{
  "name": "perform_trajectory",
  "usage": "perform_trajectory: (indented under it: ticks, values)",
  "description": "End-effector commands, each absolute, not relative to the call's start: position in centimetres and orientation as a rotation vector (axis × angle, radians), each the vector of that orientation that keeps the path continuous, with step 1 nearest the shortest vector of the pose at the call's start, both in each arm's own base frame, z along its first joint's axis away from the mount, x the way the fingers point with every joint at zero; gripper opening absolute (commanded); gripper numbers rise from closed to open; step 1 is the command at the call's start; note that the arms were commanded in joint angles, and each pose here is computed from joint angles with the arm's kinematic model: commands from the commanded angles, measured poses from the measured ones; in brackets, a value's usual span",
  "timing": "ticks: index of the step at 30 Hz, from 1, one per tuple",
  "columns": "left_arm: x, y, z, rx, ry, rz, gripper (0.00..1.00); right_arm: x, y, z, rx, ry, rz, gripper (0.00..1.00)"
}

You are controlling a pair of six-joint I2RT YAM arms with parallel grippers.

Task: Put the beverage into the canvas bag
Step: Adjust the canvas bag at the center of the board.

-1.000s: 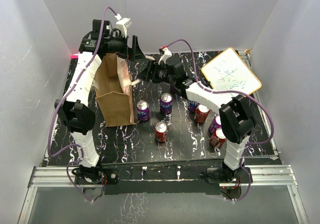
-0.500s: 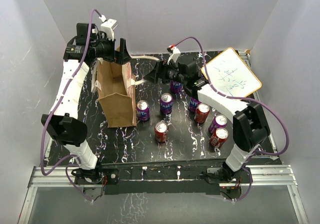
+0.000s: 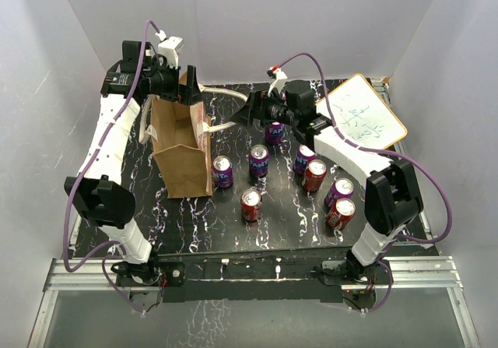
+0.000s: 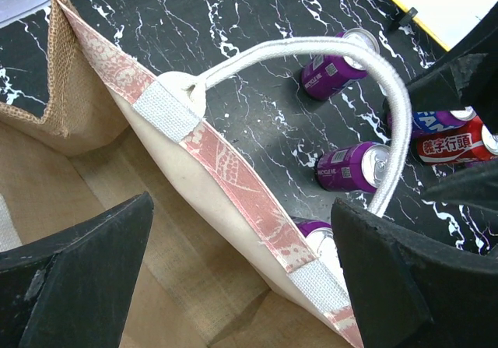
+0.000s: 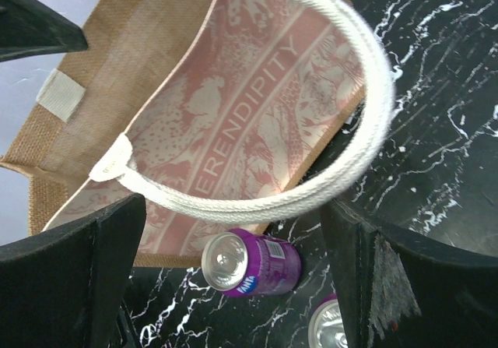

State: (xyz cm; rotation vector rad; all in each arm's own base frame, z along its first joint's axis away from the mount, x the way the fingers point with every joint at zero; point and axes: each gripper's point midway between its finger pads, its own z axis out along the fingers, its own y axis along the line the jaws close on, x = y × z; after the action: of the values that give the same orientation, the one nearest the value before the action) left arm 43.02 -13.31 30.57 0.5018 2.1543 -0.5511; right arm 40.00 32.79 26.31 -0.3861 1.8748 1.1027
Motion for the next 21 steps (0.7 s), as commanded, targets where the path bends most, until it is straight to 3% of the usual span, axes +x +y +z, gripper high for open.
perform_trajectory:
  ticks: [1,11,21]
  values:
    - [42.3,-13.7,33.0,0.5,2.076,-0.582,0.95,39.0,32.3,28.2,-0.445,1.825,1.148,0.98]
    - [42.9,-13.3,30.5,0.36,2.161,-0.584,0.91,38.6,29.4,29.8,-0.506,1.769,1.037,0.98]
    - [42.3,-14.7,29.0,0.359,2.191,-0.672,0.84,44.6,20.9,28.1,-0.507,1.877,0.497,0.99]
